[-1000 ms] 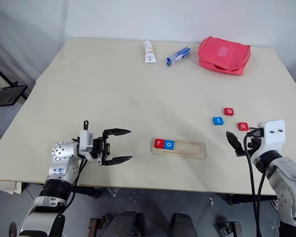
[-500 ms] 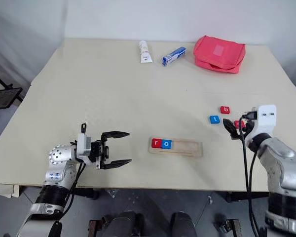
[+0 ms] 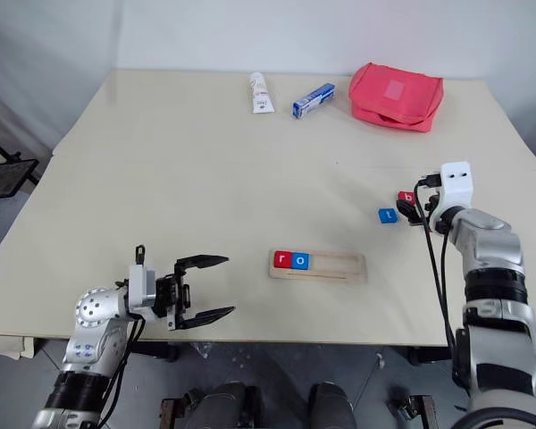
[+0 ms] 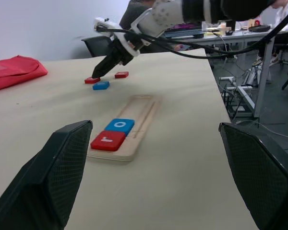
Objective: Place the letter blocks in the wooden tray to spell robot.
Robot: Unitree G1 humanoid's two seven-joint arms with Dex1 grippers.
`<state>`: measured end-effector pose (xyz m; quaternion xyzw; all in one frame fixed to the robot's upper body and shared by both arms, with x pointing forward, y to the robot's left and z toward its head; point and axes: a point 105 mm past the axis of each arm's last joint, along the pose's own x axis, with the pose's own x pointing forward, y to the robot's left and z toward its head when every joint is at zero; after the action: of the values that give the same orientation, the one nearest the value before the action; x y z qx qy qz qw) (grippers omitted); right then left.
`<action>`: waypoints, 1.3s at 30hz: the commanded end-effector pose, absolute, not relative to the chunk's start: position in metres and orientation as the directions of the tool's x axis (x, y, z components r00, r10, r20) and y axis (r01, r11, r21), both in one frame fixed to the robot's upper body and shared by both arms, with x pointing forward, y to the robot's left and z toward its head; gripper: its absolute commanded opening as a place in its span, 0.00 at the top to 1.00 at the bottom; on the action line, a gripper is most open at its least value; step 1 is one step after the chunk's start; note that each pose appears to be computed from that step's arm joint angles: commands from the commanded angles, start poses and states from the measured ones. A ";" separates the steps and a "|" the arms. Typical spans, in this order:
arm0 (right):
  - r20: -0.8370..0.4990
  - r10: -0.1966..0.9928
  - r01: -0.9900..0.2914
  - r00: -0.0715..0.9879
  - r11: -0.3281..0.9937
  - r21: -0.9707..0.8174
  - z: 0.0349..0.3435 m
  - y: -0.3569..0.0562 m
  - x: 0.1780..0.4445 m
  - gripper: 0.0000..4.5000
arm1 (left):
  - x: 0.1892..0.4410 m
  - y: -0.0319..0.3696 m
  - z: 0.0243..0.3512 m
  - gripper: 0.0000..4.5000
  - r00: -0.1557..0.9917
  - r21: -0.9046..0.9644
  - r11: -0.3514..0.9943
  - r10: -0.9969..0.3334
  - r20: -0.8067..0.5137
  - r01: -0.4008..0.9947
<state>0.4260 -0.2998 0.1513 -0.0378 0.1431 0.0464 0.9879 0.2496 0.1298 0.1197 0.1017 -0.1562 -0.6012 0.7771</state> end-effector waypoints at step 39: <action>-0.042 0.106 -0.110 0.993 0.990 -0.090 0.195 -0.264 0.365 0.68 | 0.282 0.146 0.125 0.00 0.126 0.319 0.150 -0.987 0.095 0.936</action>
<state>0.3784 -0.2679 0.1676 -0.0463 0.0599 0.0601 0.9953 0.2823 0.1457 0.1234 0.0847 -0.1351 -0.6403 0.7514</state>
